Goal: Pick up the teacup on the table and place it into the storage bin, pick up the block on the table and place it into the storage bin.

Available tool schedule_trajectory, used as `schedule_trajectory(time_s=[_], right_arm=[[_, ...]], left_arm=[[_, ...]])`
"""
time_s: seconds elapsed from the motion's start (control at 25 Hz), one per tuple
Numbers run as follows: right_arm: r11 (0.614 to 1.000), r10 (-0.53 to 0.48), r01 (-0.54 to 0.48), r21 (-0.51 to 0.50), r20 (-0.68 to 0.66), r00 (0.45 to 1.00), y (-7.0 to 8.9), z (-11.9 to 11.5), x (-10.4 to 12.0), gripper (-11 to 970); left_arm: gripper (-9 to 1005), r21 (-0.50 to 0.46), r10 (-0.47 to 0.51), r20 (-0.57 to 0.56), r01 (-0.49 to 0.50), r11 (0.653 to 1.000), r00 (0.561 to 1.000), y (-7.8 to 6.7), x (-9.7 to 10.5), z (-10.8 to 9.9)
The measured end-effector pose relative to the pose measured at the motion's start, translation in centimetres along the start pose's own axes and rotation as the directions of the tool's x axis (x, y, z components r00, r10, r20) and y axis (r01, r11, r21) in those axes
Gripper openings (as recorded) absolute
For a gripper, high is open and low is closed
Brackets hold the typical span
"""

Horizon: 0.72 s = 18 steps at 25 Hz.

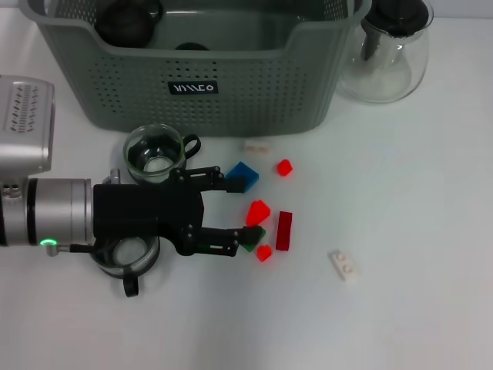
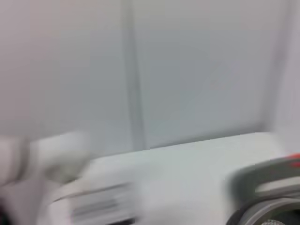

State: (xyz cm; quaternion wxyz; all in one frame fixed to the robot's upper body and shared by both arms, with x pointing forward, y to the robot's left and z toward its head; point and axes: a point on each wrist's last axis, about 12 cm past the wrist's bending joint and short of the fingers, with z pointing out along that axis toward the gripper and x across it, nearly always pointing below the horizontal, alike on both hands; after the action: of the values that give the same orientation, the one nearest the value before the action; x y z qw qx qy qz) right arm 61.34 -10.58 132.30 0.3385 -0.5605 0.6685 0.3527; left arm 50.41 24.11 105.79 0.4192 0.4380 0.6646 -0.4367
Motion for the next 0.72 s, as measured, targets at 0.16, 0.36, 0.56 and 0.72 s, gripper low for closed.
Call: schedule_trajectory(time_s=[0.16,0.36,0.56,0.72], right_arm=[[0.985,0.048,-0.046,0.167,-0.007,0.999,-3.0,1.1,-1.6,49],[0.932,0.054,-0.007,0.363,-0.118,0.991,-6.0,3.7,-1.7,50],[0.893,0.100,0.021,0.449,-0.245,0.964,-7.8,7.2,0.5,50],[0.874,0.129,0.026,0.485,-0.283,0.950,-8.5,8.7,2.1,50]], left_arm=[[827,-0.003,0.002,-0.001,-0.002,1.000,1.000,0.1,0.0,-0.1],[826,-0.002,0.004,-0.001,-0.004,1.000,1.000,0.1,-0.1,-0.1],[826,0.001,0.004,0.000,-0.004,1.000,1.000,0.1,-0.1,-0.1],[826,0.003,0.004,0.002,-0.004,1.000,1.000,0.1,-0.2,-0.1]])
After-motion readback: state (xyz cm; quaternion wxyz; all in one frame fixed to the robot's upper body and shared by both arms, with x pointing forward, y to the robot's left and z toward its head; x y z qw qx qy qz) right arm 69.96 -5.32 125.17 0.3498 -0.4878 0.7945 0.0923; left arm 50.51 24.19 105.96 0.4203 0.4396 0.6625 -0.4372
